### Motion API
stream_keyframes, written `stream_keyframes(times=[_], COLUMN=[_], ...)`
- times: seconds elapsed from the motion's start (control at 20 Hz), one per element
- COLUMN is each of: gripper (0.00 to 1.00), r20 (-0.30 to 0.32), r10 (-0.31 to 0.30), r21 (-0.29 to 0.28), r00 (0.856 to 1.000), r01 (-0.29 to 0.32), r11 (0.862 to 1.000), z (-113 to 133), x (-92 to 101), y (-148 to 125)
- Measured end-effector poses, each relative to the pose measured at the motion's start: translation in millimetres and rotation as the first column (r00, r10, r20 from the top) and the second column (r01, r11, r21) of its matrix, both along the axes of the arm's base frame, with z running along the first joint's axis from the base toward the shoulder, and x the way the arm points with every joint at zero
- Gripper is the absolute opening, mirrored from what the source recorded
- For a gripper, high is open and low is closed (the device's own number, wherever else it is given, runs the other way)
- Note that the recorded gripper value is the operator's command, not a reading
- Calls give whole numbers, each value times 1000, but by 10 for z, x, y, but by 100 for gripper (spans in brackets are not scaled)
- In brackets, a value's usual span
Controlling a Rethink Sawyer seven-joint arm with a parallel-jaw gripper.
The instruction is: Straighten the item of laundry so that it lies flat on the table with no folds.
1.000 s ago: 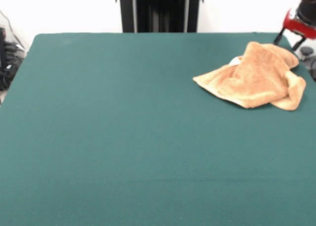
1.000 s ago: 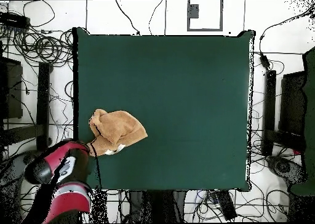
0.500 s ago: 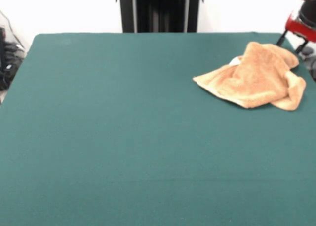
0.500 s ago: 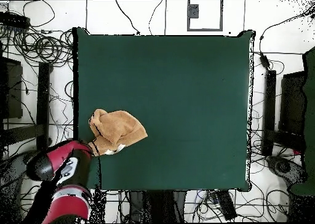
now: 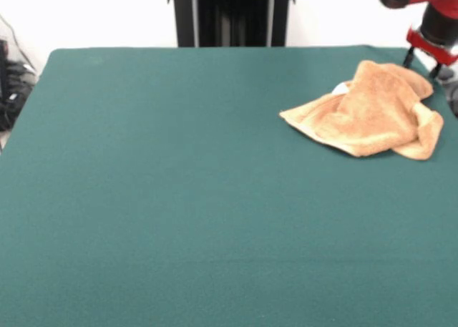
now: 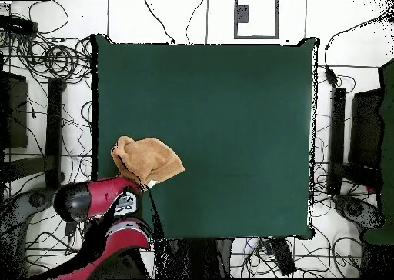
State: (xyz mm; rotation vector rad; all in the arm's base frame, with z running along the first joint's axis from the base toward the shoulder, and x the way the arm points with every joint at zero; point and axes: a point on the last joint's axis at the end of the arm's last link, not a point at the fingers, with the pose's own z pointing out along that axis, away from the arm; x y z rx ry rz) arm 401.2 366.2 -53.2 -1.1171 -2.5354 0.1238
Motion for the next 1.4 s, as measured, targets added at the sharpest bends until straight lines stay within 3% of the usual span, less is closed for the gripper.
stream_keyframes(times=[0.4,0.85,1.4], gripper=[100,100,100], r20=[-9,74,99], r10=[-119,-227,-226], r21=[72,79,51], r00=[993,971,969], r01=[119,221,222], r11=[990,972,974], z=[8,88,112], x=[32,400,412], y=[-166,-623,-740])
